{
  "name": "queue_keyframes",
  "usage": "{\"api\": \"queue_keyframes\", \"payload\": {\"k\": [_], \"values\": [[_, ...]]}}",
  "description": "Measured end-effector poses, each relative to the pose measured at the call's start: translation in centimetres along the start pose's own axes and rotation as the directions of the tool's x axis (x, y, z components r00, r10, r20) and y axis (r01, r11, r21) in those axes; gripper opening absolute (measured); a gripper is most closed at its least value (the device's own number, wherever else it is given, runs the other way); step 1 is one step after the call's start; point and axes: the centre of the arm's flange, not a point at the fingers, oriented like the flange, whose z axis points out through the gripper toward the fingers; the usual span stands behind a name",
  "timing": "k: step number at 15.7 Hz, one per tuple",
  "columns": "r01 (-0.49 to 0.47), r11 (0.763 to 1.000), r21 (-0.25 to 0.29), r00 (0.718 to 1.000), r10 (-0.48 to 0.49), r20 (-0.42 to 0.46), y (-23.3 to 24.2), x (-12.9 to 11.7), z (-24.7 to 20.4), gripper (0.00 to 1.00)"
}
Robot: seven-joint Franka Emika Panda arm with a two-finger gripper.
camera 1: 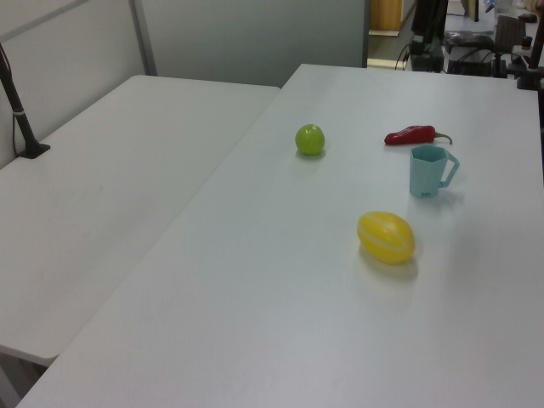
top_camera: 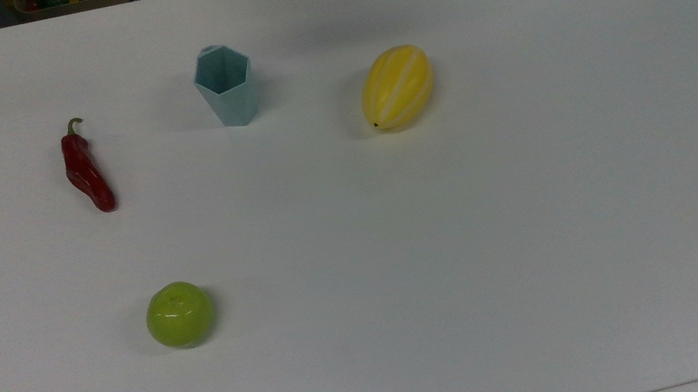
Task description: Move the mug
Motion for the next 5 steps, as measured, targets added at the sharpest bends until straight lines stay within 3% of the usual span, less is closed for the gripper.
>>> {"api": "queue_keyframes", "payload": {"k": [5], "values": [[-0.001,1.0,0.001,1.0,0.001,-0.007,0.26,0.49,0.49,1.0]]}}
